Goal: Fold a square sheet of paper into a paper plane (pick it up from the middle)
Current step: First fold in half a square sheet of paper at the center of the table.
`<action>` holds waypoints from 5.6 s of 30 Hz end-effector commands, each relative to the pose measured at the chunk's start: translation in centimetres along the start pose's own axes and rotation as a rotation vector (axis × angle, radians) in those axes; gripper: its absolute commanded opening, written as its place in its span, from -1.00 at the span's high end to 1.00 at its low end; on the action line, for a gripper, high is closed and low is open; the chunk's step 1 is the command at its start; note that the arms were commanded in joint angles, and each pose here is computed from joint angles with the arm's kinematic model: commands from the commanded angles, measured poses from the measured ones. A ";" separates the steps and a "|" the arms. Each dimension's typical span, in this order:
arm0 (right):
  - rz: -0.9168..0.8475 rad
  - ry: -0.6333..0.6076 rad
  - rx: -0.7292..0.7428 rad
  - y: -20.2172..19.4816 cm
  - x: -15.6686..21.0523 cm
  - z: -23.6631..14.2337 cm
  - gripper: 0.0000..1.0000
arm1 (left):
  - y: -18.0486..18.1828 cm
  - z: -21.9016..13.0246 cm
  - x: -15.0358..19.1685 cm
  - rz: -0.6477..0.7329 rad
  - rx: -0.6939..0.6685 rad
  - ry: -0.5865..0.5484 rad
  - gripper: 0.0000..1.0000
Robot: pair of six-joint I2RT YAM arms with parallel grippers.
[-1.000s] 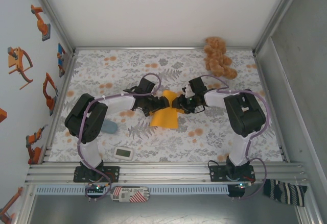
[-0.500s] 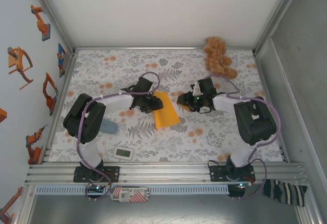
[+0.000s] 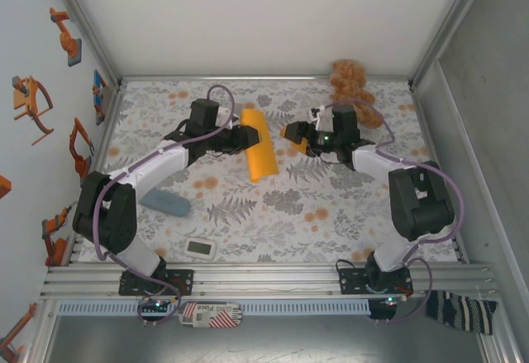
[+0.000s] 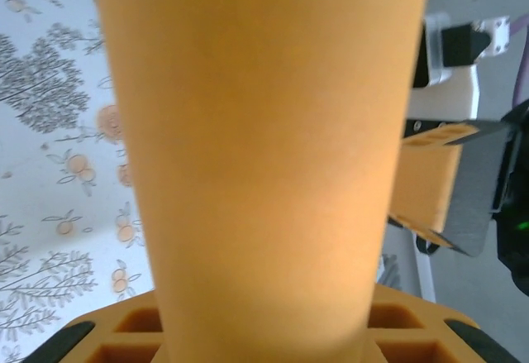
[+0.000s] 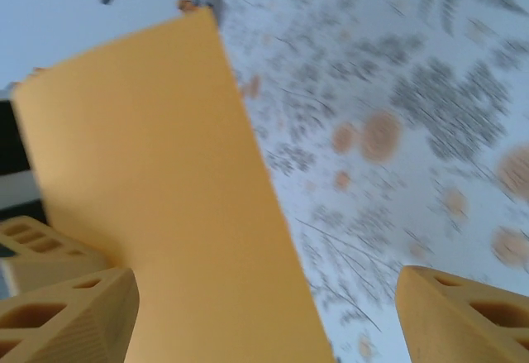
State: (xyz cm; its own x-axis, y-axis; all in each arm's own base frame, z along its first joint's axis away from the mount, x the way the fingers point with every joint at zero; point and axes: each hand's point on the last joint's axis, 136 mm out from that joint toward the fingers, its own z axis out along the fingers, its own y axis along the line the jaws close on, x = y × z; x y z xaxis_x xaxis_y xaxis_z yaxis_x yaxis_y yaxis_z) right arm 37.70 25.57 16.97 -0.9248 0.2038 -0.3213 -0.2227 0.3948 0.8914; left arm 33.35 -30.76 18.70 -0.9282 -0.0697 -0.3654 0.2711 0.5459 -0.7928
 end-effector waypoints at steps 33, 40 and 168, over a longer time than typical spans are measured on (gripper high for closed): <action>-0.106 0.077 -0.349 8.7 -2.9 1.9 -0.11 | -3.2 -3.4 -1.7 0.015 0.199 0.047 0.30; -0.126 0.075 -0.249 7.5 -2.4 1.8 0.19 | -2.1 -3.2 -1.7 -0.004 0.164 0.051 0.31; 0.150 0.318 0.493 -14.4 5.3 7.5 0.92 | 20.4 7.6 5.7 -0.388 -0.763 0.152 -0.06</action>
State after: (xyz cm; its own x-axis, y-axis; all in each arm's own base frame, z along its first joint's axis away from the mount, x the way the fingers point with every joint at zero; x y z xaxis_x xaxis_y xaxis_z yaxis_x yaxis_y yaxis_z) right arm 40.00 28.13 2.24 -0.9953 0.0612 -0.0746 -0.0063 0.7301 0.6833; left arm 37.87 -28.86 2.11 -0.9475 -0.3056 -0.0945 -0.2369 0.8690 -0.4344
